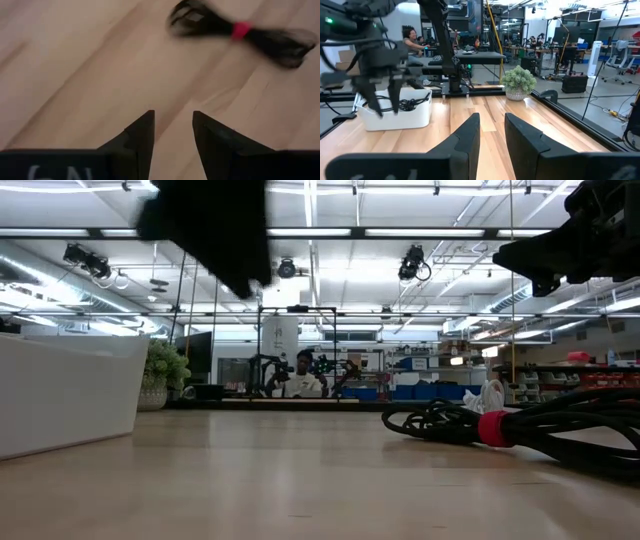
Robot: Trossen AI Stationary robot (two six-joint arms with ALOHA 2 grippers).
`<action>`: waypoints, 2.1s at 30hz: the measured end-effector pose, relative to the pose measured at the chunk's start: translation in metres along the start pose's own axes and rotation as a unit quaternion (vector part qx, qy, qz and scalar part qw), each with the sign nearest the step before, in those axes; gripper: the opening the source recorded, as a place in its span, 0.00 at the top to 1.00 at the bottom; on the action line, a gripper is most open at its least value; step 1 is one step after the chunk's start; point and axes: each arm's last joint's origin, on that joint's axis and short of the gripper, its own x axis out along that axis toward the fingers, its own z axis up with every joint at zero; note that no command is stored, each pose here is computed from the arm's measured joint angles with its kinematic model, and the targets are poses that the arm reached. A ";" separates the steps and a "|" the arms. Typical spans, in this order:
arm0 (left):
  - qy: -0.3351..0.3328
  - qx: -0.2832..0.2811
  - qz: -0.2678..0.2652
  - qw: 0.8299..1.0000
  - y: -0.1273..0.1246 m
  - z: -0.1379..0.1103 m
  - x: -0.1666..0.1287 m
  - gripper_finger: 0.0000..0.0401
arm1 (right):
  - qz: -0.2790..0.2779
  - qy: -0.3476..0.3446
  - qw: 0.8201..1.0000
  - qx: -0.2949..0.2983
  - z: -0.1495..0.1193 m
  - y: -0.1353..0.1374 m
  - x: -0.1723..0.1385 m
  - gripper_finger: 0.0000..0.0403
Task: Pick and place USB-C Cables
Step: Put the black USB cable into the white bin
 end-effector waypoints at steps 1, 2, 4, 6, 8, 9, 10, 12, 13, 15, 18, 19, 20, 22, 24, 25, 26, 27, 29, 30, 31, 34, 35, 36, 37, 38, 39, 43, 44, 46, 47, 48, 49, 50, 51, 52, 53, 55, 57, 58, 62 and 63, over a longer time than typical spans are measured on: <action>-0.005 -0.003 -0.015 1.000 -0.004 0.005 0.009 0.65 | 0.000 0.000 1.000 0.000 0.000 0.000 0.000 0.76; -0.007 -0.006 -0.032 0.999 -0.007 0.009 0.018 0.65 | 0.000 0.000 1.000 0.000 0.000 0.000 0.000 0.76; 0.003 0.002 -0.063 0.998 -0.012 0.018 0.037 0.65 | 0.000 0.000 1.000 0.000 0.000 0.000 0.000 0.76; 0.009 0.035 -0.092 0.995 -0.018 0.025 0.053 0.65 | 0.000 0.000 1.000 0.000 0.000 0.000 0.000 0.76; 0.005 0.085 -0.096 0.992 -0.021 0.031 0.063 0.65 | 0.000 0.000 1.000 0.000 0.000 0.000 0.000 0.76; -0.001 0.106 -0.097 0.990 -0.023 0.035 0.068 0.65 | 0.000 0.000 1.000 0.000 0.000 0.000 0.000 0.76; -0.009 0.125 -0.098 0.987 -0.024 0.039 0.072 0.65 | 0.000 0.000 1.000 0.000 0.000 0.000 0.000 0.76; -0.019 0.172 -0.094 0.980 -0.026 0.044 0.083 0.64 | 0.000 0.000 1.000 0.000 0.000 0.000 0.000 0.76; -0.028 0.195 -0.096 0.976 -0.028 0.047 0.088 0.64 | 0.000 0.000 1.000 0.000 0.000 0.000 0.000 0.76; -0.046 0.239 -0.100 0.965 -0.032 0.052 0.098 0.62 | 0.000 0.000 1.000 0.000 0.000 0.000 0.000 0.76; -0.089 0.273 -0.115 0.951 -0.037 0.061 0.109 0.55 | 0.000 0.000 1.000 0.000 0.000 0.000 0.000 0.76; -0.101 0.279 -0.122 0.947 -0.038 0.064 0.112 0.52 | 0.000 0.000 1.000 0.000 0.000 0.000 0.000 0.76; -0.104 0.287 -0.130 0.943 -0.038 0.066 0.116 0.49 | 0.000 0.000 1.000 0.000 0.000 0.000 0.000 0.76; -0.106 0.310 -0.151 0.933 -0.037 0.070 0.121 0.43 | 0.000 0.000 1.000 0.000 0.000 0.000 0.000 0.76; -0.103 0.332 -0.173 0.922 -0.035 0.075 0.123 0.39 | 0.000 0.000 1.000 0.000 0.000 0.000 0.000 0.76; -0.103 0.340 -0.183 0.917 -0.034 0.078 0.123 0.37 | 0.000 0.000 1.000 0.000 0.000 0.000 0.000 0.76; -0.099 0.347 -0.191 0.913 -0.033 0.079 0.124 0.36 | 0.000 0.000 1.000 0.000 0.000 0.000 0.000 0.76; -0.095 0.355 -0.199 0.908 -0.032 0.081 0.125 0.36 | 0.000 0.000 1.000 0.000 0.000 0.000 0.000 0.76; -0.084 0.367 -0.222 0.900 -0.030 0.082 0.126 0.36 | 0.000 0.000 1.000 0.000 0.000 0.000 0.000 0.76; -0.080 0.370 -0.231 0.897 -0.029 0.084 0.127 0.37 | 0.000 0.000 1.000 0.000 0.000 0.000 0.000 0.76; -0.076 0.373 -0.238 0.893 -0.028 0.084 0.128 0.38 | 0.000 0.000 1.000 0.000 0.000 0.000 0.000 0.76; -0.052 0.378 -0.250 0.890 -0.025 0.080 0.141 0.42 | 0.000 0.000 1.000 0.000 0.000 0.000 0.000 0.76; -0.043 0.379 -0.255 0.889 -0.024 0.077 0.147 0.44 | 0.000 0.000 1.000 0.000 0.000 0.000 0.000 0.76; -0.043 0.379 -0.263 0.886 -0.024 0.076 0.151 0.45 | 0.000 0.000 1.000 0.000 0.000 0.000 0.000 0.76; -0.036 0.382 -0.266 0.885 -0.024 0.074 0.153 0.46 | 0.000 0.000 1.000 0.000 0.000 0.000 0.000 0.76; -0.031 0.385 -0.267 0.883 -0.024 0.073 0.154 0.47 | 0.000 -0.001 1.000 0.001 0.000 0.000 0.000 0.76; -0.031 0.389 -0.267 0.881 -0.024 0.073 0.155 0.49 | 0.000 -0.001 1.000 0.000 0.000 0.000 0.000 0.76; -0.030 0.425 -0.259 0.867 -0.024 0.068 0.158 0.53 | 0.000 0.001 1.000 0.000 0.000 0.000 0.000 0.76; -0.033 0.435 -0.258 0.862 -0.024 0.067 0.158 0.54 | 0.000 0.001 1.000 0.000 0.000 0.000 0.000 0.76; -0.036 0.455 -0.256 0.852 -0.025 0.065 0.157 0.57 | 0.000 0.000 1.000 0.000 0.000 0.000 0.000 0.76; -0.034 0.458 -0.254 0.851 -0.025 0.065 0.157 0.58 | 0.000 0.000 1.000 0.000 0.000 0.000 0.000 0.76; -0.032 0.459 -0.251 0.851 -0.024 0.065 0.157 0.59 | 0.000 0.000 1.000 0.000 0.000 0.000 0.000 0.76; -0.027 0.460 -0.249 0.852 -0.024 0.064 0.158 0.60 | 0.000 0.000 1.000 0.000 0.000 0.000 0.000 0.76; -0.020 0.461 -0.247 0.852 -0.023 0.063 0.158 0.61 | 0.000 0.000 1.000 0.000 0.000 0.000 0.000 0.76; -0.016 0.462 -0.244 0.853 -0.022 0.062 0.159 0.63 | 0.000 0.000 1.000 0.000 0.000 0.000 0.000 0.76; -0.014 0.462 -0.239 0.854 -0.021 0.062 0.159 0.65 | 0.000 0.000 1.000 0.000 0.000 0.000 0.000 0.76; -0.013 0.463 -0.235 0.855 -0.021 0.062 0.159 0.67 | 0.000 0.000 1.000 0.000 0.000 0.000 0.000 0.76; -0.013 0.463 -0.228 0.856 -0.021 0.061 0.159 0.71 | 0.000 0.000 1.000 0.000 0.000 0.000 0.000 0.76; -0.014 0.458 -0.226 0.860 -0.021 0.062 0.159 0.76 | 0.000 0.000 1.000 0.000 0.000 0.000 0.000 0.76; -0.014 0.450 -0.226 0.864 -0.021 0.062 0.158 0.78 | 0.000 0.000 1.000 0.000 0.000 0.000 0.000 0.76; 0.004 0.425 -0.215 0.879 -0.020 0.066 0.150 0.82 | 0.000 0.000 1.000 0.000 0.000 0.000 0.000 0.76; 0.012 0.420 -0.210 0.883 -0.021 0.069 0.146 0.82 | 0.000 0.000 1.000 0.000 0.000 0.000 0.000 0.76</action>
